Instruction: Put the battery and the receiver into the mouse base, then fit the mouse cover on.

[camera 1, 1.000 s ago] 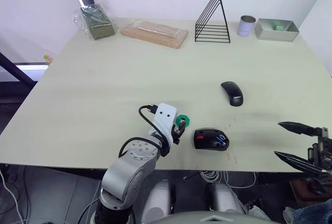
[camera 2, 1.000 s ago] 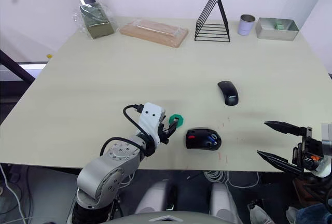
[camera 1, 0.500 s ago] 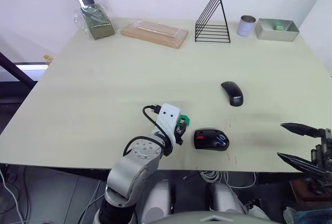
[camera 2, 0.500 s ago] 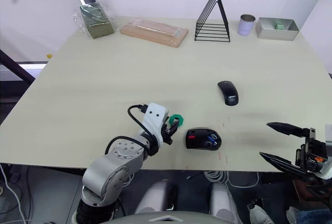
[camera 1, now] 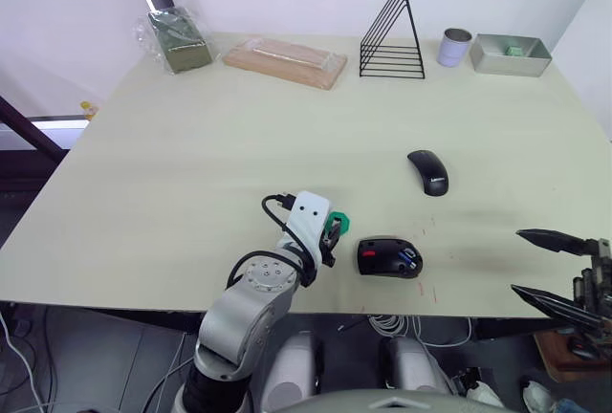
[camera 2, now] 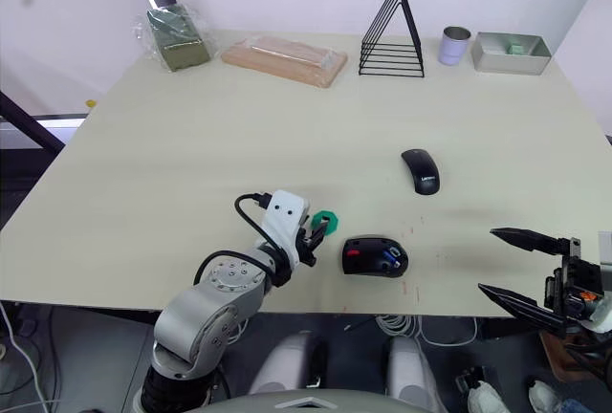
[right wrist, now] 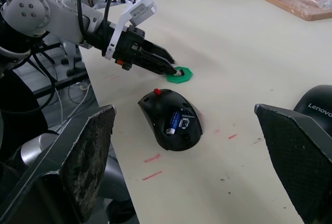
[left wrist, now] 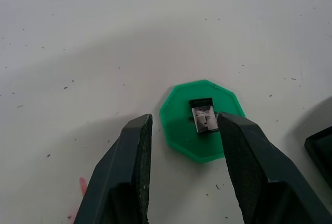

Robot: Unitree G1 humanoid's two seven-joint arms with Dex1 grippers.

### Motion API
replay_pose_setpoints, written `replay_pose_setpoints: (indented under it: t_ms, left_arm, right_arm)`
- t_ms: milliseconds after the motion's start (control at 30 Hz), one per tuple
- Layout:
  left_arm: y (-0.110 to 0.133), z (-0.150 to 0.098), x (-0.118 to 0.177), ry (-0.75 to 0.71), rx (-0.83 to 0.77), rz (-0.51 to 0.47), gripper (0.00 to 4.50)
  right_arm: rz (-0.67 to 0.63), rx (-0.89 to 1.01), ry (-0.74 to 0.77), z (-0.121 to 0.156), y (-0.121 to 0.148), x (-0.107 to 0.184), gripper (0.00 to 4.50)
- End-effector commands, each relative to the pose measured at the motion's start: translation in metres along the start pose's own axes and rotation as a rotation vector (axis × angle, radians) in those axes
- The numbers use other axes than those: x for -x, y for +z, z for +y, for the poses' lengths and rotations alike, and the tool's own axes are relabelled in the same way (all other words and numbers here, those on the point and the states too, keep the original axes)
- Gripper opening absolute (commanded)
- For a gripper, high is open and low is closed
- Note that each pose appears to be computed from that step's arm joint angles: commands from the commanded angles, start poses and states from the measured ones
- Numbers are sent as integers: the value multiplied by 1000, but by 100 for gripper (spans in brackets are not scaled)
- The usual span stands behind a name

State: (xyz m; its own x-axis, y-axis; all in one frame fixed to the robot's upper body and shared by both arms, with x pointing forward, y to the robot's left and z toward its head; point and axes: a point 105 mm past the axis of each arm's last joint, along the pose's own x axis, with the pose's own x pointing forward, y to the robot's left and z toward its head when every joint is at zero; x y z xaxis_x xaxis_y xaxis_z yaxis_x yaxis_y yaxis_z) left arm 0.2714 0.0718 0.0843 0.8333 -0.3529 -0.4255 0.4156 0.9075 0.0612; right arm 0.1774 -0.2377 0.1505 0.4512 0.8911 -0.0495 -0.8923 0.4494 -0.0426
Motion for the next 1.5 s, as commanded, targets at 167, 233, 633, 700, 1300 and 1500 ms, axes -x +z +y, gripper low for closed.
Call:
replay_pose_setpoints:
  t_ms: [167,233,633,700,1300,1500]
  left_arm:
    - [7,-8,-1,-30,-24,-24,212]
    - [7,-9,-1,-35,-30,-24,212]
    - [10,-9,-2,-36,-43,-34,212]
    - [10,-8,-2,-35,-43,-36,212]
    - [17,-4,6,-26,-51,-70,212]
    - [15,-6,8,-50,-52,-66,212]
  right_arm:
    - [-11,42,5,4,8,-1,450]
    - [-11,42,4,4,8,-1,450]
    - [-12,37,2,4,8,-2,450]
    - [-12,37,1,4,8,-2,450]
    - [-8,27,8,6,7,-4,450]
    - [-10,25,8,7,7,-5,450]
